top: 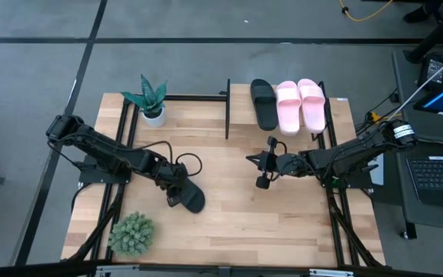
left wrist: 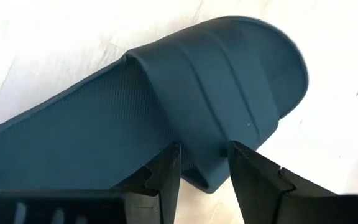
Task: Pick and place slides into the shelf
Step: Put the black slide on the shelf
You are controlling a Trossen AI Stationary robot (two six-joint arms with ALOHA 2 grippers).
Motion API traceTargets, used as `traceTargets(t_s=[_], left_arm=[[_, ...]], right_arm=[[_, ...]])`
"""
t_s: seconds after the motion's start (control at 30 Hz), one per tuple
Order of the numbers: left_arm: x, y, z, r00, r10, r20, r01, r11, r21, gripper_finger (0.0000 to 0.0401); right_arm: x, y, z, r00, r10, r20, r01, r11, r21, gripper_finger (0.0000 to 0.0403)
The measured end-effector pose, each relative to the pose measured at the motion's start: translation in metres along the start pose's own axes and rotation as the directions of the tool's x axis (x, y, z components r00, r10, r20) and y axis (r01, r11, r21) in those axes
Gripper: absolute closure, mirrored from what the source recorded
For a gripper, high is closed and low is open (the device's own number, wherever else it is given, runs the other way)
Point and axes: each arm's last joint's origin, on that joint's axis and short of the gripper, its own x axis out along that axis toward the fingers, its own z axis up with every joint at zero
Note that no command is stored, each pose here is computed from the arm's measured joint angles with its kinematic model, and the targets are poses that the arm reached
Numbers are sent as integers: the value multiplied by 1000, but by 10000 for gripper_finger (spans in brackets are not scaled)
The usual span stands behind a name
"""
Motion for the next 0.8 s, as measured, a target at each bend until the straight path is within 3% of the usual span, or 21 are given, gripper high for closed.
traceTargets(t_s=[0.47, 0.67, 0.8], left_arm=[[0, 3, 4, 999, -35, -18, 35, 999, -9, 275], [-1, -4, 8, 992, -123, 0, 123, 992, -2, 275], [-1, -4, 9, 991, -131, 1, 131, 991, -18, 275]], right_arm=[[0, 0, 0, 1000, 0, 0, 0, 1000, 0, 393], [0, 0, 0, 1000, 0, 0, 0, 1000, 0, 393], [0, 0, 0, 1000, 0, 0, 0, 1000, 0, 393]])
